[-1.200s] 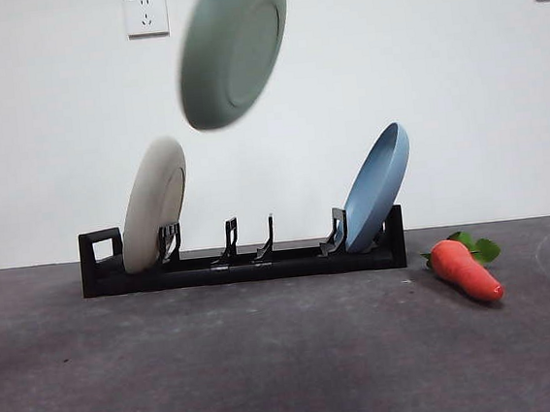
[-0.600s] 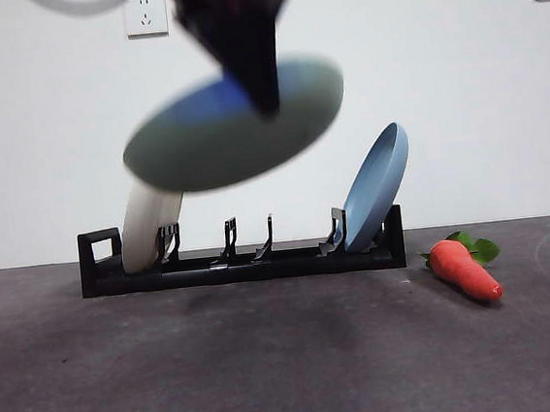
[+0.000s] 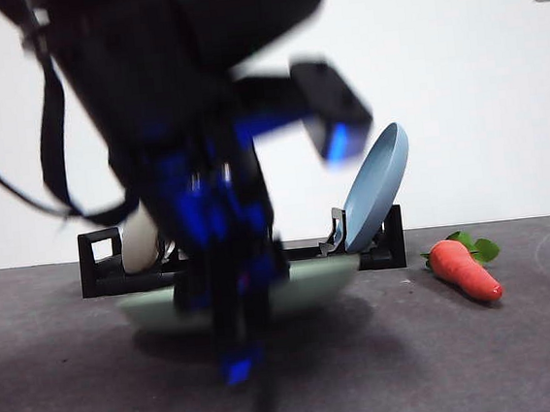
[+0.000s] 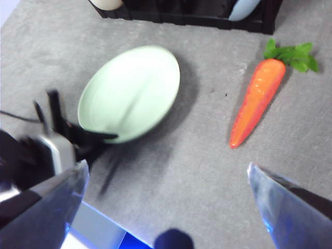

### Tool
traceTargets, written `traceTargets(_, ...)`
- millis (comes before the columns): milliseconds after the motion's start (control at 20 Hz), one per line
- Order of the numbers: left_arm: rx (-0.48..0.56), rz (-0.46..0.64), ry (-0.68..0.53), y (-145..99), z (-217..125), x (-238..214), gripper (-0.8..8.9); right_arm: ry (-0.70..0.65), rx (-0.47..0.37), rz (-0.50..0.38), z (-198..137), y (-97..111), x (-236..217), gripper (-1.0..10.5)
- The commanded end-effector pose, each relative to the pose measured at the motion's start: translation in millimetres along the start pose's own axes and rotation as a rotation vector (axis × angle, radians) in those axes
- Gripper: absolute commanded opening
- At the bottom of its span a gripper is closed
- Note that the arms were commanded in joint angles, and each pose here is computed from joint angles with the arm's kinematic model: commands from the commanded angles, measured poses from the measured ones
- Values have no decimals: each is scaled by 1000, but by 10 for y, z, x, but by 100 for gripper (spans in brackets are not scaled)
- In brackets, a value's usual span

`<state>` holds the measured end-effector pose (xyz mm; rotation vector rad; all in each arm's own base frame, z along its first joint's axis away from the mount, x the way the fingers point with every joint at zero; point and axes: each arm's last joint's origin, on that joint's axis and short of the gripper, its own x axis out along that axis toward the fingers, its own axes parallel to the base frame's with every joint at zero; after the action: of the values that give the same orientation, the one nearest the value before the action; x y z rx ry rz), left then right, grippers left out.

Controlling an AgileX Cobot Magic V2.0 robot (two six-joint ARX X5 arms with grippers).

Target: Take the green plate from the plate rack,put the plate on the table,take the carrot from the table,put the carrot in the plate

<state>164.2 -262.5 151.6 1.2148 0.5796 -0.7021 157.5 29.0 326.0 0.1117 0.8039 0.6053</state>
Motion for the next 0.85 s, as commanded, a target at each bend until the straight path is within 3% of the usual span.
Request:
traceTargets(50, 33, -3, 9, -112, 10, 100, -6, 1, 17, -1, 46, -37, 62, 594)
traceTargets(250, 16, -2, -13, -136, 41, 126, 13, 29, 32, -12, 94, -116, 188, 594)
traceTargets(300, 16, -1, -12, -136, 40, 126, 87, 28, 34, -35, 115, -143, 221, 595)
traceTargets(400, 8, 3, -4, -139, 35, 124, 343, 28, 36, -76, 159, -205, 301, 595)
traceTargets(450, -7, 1, -3, -141, 35, 119, 400, 28, 44, -86, 182, -237, 349, 595)
traceTargets(650, -59, 13, -26, -77, 72, 30, 407, 43, 77, -130, 273, -396, 615, 595)
traceTargets(850, -169, 19, -53, 148, 195, -238, 407, 78, 97, -150, 342, -538, 1053, 594)
